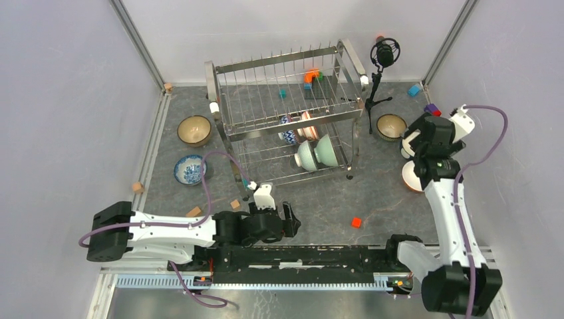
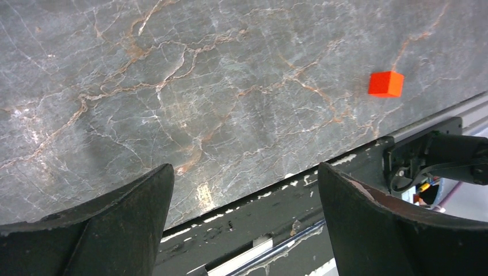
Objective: Unload the bowls from the dish rack
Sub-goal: Pick up the bowl from the dish rack.
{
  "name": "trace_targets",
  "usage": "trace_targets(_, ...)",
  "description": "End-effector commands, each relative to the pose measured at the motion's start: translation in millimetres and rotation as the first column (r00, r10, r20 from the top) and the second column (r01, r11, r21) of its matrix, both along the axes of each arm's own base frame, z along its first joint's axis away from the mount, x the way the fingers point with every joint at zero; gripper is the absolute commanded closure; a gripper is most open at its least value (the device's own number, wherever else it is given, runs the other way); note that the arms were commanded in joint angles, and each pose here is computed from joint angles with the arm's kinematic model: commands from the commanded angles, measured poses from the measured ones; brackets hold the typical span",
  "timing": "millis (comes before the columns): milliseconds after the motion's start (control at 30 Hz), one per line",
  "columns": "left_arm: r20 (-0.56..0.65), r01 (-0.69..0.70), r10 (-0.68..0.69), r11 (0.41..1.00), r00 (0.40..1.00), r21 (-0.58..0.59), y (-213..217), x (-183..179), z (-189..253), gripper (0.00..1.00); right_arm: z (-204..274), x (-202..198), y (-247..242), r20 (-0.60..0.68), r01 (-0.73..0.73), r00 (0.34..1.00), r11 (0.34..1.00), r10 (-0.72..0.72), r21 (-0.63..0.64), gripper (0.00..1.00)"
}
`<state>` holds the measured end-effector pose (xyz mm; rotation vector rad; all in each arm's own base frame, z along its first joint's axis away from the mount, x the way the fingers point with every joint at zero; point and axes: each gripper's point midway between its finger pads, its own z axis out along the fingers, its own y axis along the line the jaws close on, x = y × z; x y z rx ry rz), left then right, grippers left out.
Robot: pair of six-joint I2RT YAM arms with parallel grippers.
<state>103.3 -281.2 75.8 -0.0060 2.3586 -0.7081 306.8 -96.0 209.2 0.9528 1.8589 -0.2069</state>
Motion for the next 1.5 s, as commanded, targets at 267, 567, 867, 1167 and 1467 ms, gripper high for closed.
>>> trace_targets(267,0.229,0.017,0.001,0.997,0.973,-0.077,2.5,26.2,60.3,0.00,62.7,-35.7,133.2,0.386,-0.550,0.760,0.834,0.523,-0.047,0.10)
trace_targets(567,0.318,0.012,0.000,0.999,0.948,-0.037,9.7,36.6,81.9,0.00,14.7,-86.6,235.7,0.506,-0.912,0.301,0.400,0.809,-0.096,0.17)
trace_targets(867,0.310,-0.017,0.035,0.998,0.950,-0.063,37.1,34.2,78.8,0.01,-1.4,-91.2,271.6,0.397,-0.935,0.188,0.288,0.898,-0.209,0.17)
trace_targets(1167,0.334,-0.071,0.098,0.993,0.937,-0.090,62.4,38.9,84.0,0.02,-14.7,-74.4,311.8,0.256,-0.897,0.209,0.289,0.944,-0.336,0.19)
trace_targets(1467,0.358,-0.049,0.064,0.998,0.932,-0.049,71.8,37.6,74.9,0.01,-9.3,-49.2,327.9,0.229,-0.860,0.203,0.285,0.952,-0.424,0.16)
